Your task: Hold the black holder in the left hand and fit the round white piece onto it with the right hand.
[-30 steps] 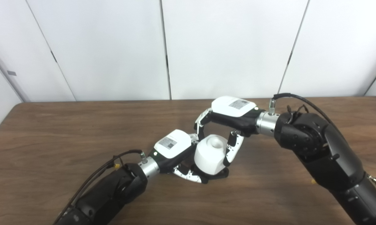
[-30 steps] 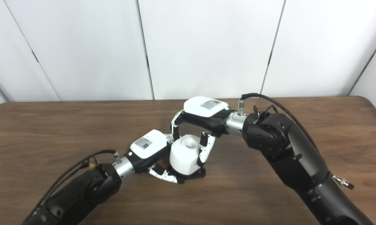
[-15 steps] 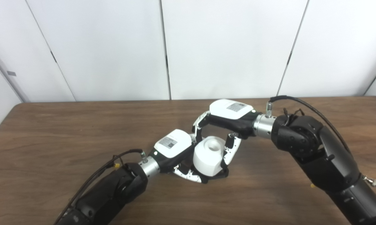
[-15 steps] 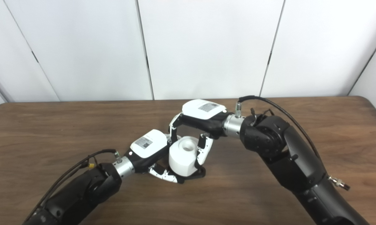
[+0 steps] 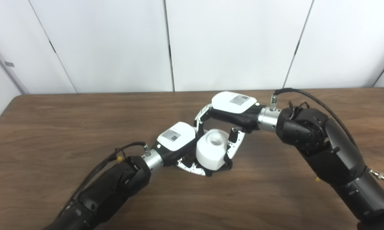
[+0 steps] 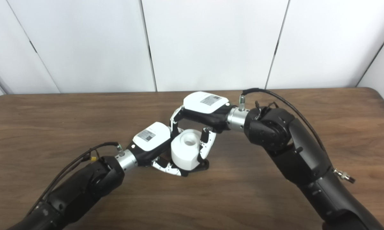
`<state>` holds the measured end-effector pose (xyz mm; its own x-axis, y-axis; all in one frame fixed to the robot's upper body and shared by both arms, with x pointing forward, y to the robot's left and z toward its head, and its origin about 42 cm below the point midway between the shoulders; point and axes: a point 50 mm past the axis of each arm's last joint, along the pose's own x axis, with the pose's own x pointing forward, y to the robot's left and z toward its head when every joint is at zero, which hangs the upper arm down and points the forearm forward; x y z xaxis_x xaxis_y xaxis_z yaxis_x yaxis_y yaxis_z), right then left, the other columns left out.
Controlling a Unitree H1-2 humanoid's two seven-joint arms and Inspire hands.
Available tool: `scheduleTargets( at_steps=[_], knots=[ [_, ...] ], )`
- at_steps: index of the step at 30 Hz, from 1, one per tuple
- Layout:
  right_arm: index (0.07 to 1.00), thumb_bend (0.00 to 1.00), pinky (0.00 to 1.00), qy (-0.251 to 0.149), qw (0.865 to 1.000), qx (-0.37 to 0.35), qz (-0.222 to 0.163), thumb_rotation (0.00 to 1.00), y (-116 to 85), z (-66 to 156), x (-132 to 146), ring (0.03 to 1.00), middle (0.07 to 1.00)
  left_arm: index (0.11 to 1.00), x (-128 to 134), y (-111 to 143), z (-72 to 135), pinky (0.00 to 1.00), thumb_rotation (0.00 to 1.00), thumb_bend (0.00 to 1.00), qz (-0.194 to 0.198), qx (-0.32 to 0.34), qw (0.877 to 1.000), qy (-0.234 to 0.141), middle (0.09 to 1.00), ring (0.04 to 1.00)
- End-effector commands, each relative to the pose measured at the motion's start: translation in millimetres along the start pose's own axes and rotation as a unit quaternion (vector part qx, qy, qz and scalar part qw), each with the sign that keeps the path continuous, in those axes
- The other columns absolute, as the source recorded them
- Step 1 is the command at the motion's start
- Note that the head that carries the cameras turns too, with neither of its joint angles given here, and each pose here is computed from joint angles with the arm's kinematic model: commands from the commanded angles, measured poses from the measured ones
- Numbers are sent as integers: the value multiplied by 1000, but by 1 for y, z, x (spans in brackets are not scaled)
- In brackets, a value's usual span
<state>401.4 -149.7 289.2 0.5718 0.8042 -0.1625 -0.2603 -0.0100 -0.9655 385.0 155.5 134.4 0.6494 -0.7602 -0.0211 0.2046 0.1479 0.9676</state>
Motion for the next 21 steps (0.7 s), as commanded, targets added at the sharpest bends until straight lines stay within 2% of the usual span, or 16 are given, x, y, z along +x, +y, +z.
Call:
scheduleTargets(
  at_steps=[1, 18, 19, 20, 21],
  knots=[
    [480, 525, 783, -1, 1000, -14, -4, 140, -3, 3, 6, 814, 764, 489, -20, -51, -2, 687, 79, 520, -123, 4, 992, 33, 804, 808],
    [496, 523, 798, 6, 1000, -9, 7, 152, -7, -1, 1, 814, 783, 489, -21, -52, -4, 687, 79, 521, -121, 2, 992, 37, 805, 816],
    [578, 687, 800, 7, 1000, -9, 9, 193, -7, -1, 1, 818, 788, 489, -21, -52, -4, 687, 79, 520, -122, 3, 992, 37, 806, 816],
    [635, 789, 799, 8, 1000, -10, 10, 220, -8, -1, 1, 822, 794, 489, -21, -52, -5, 687, 79, 520, -122, 4, 992, 36, 806, 816],
    [663, 827, 797, 10, 1000, -10, 12, 228, -9, -2, 0, 824, 799, 489, -21, -52, -5, 689, 79, 520, -123, 4, 992, 36, 806, 817]
  ],
)
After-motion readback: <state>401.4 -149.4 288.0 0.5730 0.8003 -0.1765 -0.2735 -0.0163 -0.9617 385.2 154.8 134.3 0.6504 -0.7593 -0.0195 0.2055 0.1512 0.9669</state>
